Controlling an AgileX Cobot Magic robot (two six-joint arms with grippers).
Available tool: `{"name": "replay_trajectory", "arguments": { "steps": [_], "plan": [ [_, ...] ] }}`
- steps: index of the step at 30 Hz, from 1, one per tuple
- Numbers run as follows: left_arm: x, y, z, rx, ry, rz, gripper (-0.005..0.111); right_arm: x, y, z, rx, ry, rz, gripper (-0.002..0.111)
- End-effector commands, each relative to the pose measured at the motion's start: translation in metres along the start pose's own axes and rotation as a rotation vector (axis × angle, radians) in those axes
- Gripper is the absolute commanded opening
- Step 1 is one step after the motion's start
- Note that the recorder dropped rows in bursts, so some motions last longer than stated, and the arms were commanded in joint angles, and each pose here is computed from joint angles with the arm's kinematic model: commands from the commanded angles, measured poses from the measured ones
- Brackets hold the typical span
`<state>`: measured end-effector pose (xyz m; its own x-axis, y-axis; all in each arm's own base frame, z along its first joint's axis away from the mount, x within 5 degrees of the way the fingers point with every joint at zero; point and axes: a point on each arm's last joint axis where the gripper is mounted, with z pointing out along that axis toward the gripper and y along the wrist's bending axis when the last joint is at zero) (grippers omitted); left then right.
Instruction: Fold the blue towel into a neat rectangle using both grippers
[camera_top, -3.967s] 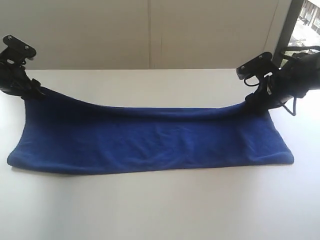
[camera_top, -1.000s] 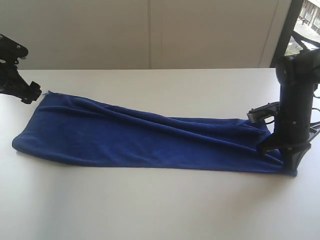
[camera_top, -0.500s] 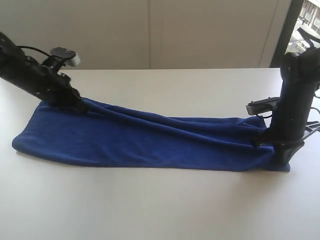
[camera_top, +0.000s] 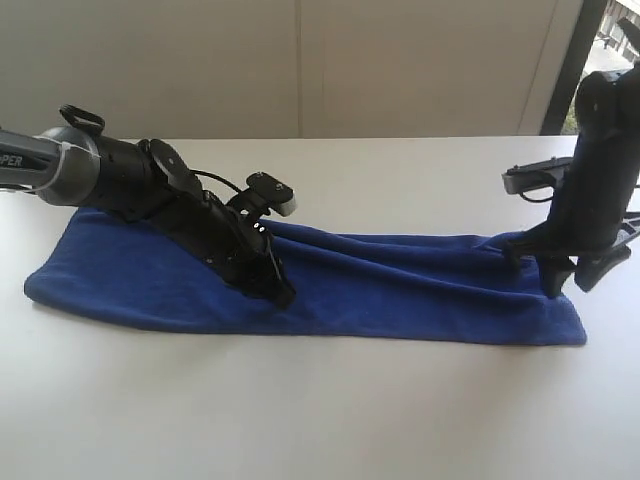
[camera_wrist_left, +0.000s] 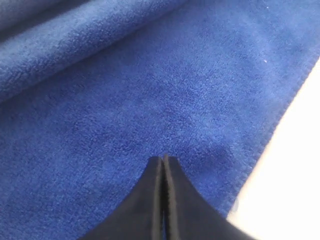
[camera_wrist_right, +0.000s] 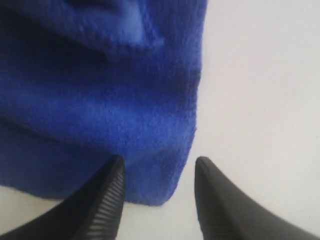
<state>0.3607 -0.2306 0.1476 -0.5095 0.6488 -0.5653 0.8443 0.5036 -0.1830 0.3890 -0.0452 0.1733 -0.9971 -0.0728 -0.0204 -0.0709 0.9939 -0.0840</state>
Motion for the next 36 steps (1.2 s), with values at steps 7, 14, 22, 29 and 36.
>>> {"name": "replay_trajectory", "arguments": {
  "steps": [7,14,22,29,36],
  "plan": [
    [0.0,-0.004,0.0,0.023,0.0,-0.006,0.0,-0.023,0.002,-0.002,0.008,-0.258,-0.27,0.043],
    [0.005,-0.006,0.004,0.066,0.029,-0.017,0.0,-0.027,0.004,0.0,0.008,-0.298,-0.38,0.041],
    [0.018,-0.005,0.02,0.116,0.09,-0.034,0.0,-0.028,0.005,0.015,-0.01,-0.263,-0.377,0.041],
    [0.019,-0.007,0.02,0.134,0.103,-0.031,0.0,-0.031,0.008,0.025,-0.043,-0.274,-0.344,0.018],
    [0.019,-0.007,0.02,0.137,0.104,-0.031,0.0,-0.031,0.008,0.019,-0.037,-0.283,-0.37,0.011]
  ]
}}
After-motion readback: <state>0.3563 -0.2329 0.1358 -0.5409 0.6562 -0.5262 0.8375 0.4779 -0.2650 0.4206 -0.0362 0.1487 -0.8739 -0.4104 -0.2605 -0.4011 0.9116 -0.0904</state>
